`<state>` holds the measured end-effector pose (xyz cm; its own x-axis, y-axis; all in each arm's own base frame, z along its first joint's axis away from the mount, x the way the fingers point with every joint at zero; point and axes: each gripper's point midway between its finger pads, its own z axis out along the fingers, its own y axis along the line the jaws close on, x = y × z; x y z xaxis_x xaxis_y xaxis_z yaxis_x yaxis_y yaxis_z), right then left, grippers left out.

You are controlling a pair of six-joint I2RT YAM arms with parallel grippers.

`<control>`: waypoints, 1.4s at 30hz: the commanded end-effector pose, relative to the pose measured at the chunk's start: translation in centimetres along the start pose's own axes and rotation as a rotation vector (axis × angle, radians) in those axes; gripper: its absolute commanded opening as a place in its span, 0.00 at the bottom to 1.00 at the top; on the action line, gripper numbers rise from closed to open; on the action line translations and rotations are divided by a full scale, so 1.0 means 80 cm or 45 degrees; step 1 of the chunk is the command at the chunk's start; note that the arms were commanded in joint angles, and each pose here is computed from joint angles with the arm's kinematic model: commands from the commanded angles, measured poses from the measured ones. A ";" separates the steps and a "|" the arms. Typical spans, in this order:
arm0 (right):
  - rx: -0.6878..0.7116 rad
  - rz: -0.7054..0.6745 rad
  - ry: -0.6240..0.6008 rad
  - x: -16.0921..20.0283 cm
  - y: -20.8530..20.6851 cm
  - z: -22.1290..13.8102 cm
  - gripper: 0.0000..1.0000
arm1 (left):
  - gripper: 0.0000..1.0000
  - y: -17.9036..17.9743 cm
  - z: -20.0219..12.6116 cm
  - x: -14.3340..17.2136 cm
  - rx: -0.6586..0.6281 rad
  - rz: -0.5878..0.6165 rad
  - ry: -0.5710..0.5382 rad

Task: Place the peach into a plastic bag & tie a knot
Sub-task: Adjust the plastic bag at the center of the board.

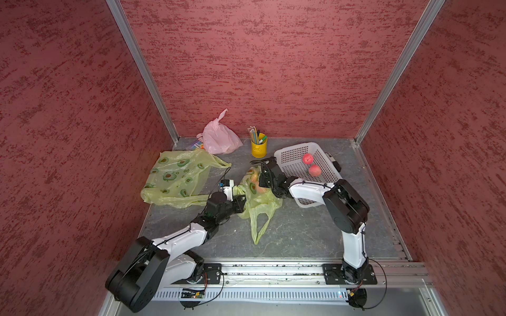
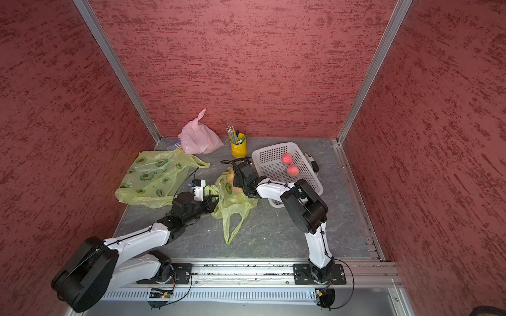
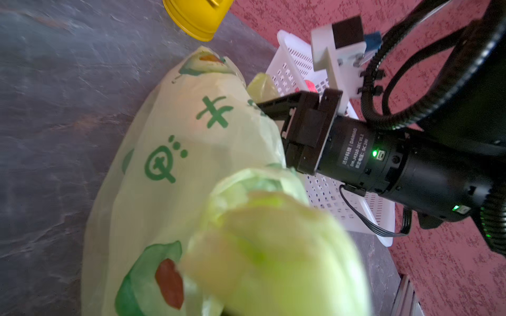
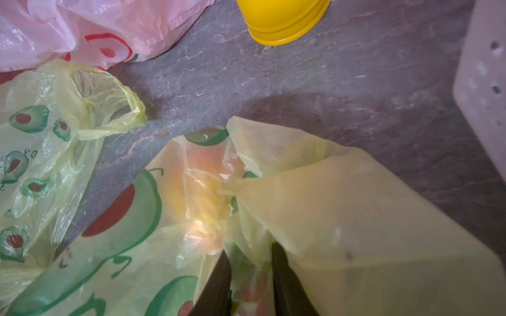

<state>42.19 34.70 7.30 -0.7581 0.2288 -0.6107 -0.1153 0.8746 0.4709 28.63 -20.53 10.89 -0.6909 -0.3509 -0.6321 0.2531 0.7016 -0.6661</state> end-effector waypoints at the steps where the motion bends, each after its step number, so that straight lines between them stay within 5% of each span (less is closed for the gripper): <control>1: -0.001 0.108 0.090 0.045 -0.009 0.026 0.20 | 0.00 -0.031 0.024 -0.007 0.082 0.033 -0.024; 5: -0.142 0.230 0.173 0.082 0.002 0.034 0.18 | 0.00 -0.042 0.059 0.007 0.115 0.015 0.015; 14: -0.212 0.321 0.116 0.056 0.022 -0.007 0.19 | 0.00 0.011 0.103 0.050 -0.057 -0.138 0.095; 22: -0.087 0.403 0.208 0.138 -0.012 0.035 0.17 | 0.00 0.065 0.125 0.100 -0.314 -0.279 0.278; 29: -0.043 0.485 0.251 0.197 -0.028 0.045 0.17 | 0.00 0.069 0.155 0.137 -0.266 -0.370 0.379; 42: -0.038 0.409 0.162 0.168 -0.018 0.027 0.22 | 0.00 0.054 0.150 0.134 -0.260 -0.315 0.365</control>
<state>41.89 36.48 5.21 -0.6447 0.6396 -0.4186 0.0590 0.5877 0.8069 33.93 -30.00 2.24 -0.8094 -0.4310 -0.3987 0.0432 0.6335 -0.7725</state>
